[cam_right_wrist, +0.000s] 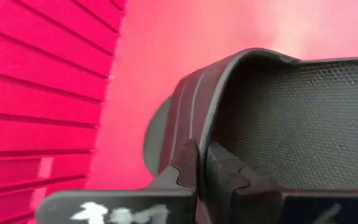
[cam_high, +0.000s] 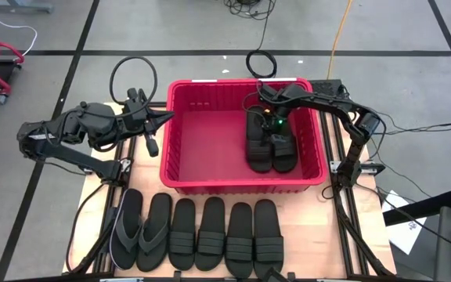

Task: Pick and place slides into bin
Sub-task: Put the black slide into the red bin

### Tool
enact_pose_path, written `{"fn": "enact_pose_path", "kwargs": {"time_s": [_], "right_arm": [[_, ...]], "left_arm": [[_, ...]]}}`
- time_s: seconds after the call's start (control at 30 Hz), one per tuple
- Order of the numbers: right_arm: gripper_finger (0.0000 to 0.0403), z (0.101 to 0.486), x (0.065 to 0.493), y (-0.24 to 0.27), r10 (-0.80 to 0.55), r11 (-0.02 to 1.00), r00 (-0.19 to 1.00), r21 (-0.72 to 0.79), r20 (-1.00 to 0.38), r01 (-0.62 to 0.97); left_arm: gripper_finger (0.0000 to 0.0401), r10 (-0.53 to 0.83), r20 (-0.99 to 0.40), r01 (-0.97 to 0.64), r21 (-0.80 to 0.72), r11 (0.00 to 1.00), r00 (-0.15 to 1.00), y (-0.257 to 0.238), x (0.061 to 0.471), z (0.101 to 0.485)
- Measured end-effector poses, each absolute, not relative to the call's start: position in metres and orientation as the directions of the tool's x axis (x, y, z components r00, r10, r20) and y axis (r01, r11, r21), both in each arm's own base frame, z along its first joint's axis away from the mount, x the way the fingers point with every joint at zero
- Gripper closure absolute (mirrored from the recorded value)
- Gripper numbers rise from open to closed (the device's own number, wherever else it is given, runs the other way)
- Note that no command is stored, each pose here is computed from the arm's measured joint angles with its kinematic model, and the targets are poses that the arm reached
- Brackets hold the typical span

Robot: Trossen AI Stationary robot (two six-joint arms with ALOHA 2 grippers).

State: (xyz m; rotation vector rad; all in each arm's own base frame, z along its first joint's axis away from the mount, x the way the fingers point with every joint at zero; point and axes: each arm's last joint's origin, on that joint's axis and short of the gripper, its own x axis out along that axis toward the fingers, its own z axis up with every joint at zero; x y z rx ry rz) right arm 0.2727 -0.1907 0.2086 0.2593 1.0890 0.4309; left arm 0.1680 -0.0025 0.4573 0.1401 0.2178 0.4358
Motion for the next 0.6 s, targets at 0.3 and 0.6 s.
{"fn": "enact_pose_path", "kwargs": {"time_s": [0.3, 0.6], "right_arm": [[0.0353, 0.2070, 0.2754, -0.1941, 0.382, 0.924, 0.383, 0.349, -0.841, -0.156], [0.0319, 0.2057, 0.2765, -0.1977, 0.289, 0.957, 0.353, 0.276, -0.890, -0.089]], "left_arm": [[0.0391, 0.432, -0.178, -0.404, 0.174, 0.898, 0.884, -0.0025, 0.1680, 0.4574], [0.0386, 0.431, -0.178, -0.404, 0.169, 0.899, 0.885, -0.0026, 0.1681, 0.4574]]}}
